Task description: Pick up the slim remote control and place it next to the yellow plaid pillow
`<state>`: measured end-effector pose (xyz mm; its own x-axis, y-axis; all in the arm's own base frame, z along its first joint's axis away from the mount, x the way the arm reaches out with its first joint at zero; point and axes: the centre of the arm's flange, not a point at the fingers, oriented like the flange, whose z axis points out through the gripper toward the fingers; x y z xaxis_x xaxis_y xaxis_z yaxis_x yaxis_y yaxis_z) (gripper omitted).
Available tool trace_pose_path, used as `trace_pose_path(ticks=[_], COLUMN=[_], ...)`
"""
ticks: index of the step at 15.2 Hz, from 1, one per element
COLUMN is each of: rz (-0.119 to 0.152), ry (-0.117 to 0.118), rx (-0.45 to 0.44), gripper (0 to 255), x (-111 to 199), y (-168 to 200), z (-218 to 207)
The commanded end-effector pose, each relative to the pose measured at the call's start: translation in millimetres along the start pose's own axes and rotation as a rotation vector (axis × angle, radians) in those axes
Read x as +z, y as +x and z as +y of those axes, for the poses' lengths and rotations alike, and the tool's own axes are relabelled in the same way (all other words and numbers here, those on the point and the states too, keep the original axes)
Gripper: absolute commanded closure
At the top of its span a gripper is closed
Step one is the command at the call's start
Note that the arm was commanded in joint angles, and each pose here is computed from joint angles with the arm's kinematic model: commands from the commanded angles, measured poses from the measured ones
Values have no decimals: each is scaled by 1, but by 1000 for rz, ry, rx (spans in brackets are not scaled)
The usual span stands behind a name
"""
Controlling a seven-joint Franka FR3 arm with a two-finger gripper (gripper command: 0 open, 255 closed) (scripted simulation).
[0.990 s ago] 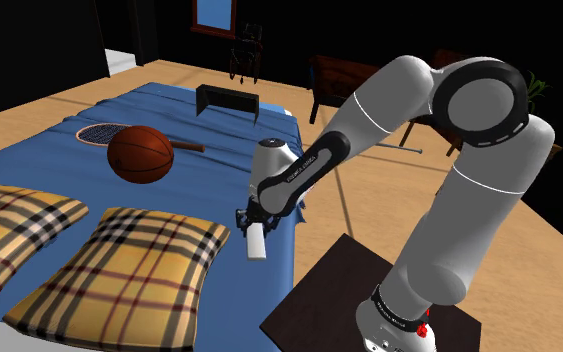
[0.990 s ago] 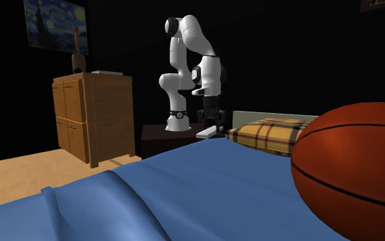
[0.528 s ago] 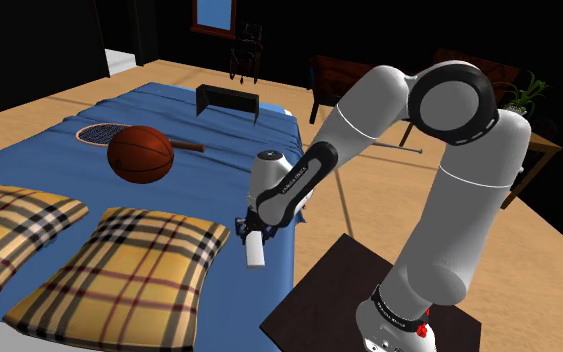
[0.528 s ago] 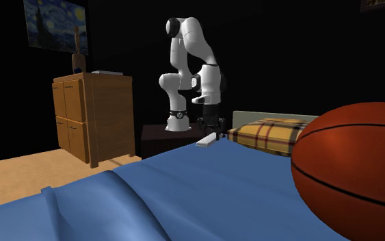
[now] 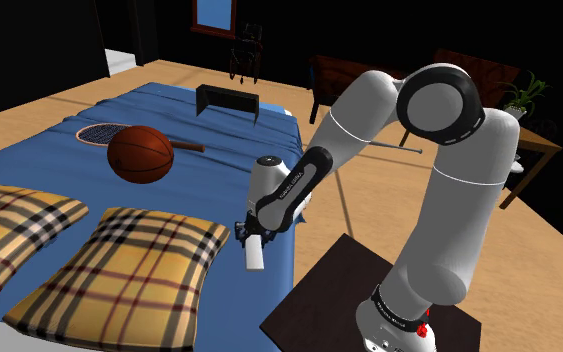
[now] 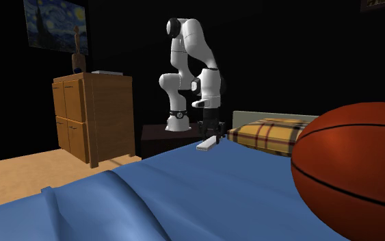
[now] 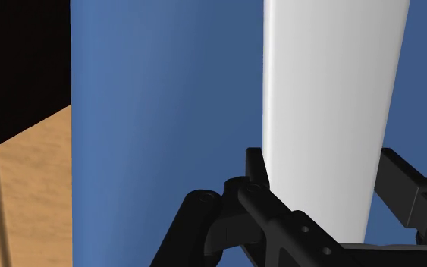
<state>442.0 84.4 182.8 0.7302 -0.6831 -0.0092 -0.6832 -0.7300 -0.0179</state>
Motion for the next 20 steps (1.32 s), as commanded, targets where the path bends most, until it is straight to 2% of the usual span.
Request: trace_pose_path(ticks=[1, 2, 3, 8, 12, 20], rz=[0, 0, 0, 0, 0, 0], ry=[0, 0, 0, 0, 0, 0], rx=[0, 0, 0, 0, 0, 0], gripper=[255, 255, 0, 0, 0, 0], x=[0, 0, 0, 0, -50, -50], y=[0, 0, 0, 0, 0, 0], z=[0, 0, 0, 0, 0, 0])
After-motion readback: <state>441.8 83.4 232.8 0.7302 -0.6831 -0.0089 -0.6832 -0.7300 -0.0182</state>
